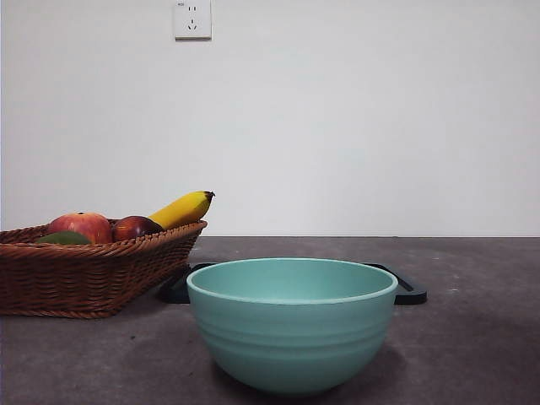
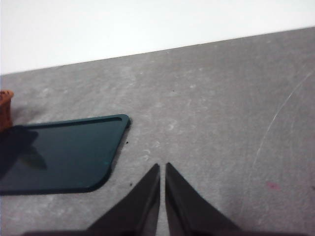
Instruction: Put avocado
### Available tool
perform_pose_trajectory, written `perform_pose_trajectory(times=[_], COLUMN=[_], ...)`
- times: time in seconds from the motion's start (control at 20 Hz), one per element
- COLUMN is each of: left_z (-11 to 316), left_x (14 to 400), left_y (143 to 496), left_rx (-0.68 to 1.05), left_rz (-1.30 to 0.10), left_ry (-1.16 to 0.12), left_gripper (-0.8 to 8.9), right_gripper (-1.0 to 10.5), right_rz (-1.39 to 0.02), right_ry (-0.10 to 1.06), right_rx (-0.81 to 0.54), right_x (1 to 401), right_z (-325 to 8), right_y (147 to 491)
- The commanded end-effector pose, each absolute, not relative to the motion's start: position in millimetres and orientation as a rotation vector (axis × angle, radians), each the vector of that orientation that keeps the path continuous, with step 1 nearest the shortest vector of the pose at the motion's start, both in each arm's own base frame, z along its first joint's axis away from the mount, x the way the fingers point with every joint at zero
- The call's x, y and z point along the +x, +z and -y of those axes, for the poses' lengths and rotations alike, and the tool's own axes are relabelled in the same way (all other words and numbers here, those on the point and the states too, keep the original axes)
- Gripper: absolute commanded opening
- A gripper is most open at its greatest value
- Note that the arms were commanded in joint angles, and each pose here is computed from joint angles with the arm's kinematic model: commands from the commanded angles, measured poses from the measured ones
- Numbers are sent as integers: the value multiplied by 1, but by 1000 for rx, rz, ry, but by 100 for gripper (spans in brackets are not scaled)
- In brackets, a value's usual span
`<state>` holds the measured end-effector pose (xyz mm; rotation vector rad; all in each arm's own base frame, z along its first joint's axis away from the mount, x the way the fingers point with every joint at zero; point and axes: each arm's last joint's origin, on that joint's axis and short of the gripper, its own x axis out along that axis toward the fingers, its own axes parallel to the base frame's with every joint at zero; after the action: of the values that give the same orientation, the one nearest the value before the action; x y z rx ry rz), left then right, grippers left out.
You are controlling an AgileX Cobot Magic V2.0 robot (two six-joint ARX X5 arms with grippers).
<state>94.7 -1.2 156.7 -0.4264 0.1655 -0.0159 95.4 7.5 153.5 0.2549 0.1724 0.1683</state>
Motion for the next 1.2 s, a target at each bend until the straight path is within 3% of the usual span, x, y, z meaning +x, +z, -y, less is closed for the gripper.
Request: perform_pose_trajectory(times=[0.05,0.55,1.2], left_z=[2,3,11], left_x=[92,85,94], left_y=[163,210,271], left_rx=[-472,-466,-321], left_rz=[-201,-265,-582], left_ry=[-28,-71,-331], left_gripper=[9,9,9], right_gripper=[10,10,10], right_rz=[-160,-168,-522], right_ry=[166,178,461], right_rx=[333,343,247], right_x=[93,85,103], right_z=[-7,-8,-18], right_y=[163,214,295])
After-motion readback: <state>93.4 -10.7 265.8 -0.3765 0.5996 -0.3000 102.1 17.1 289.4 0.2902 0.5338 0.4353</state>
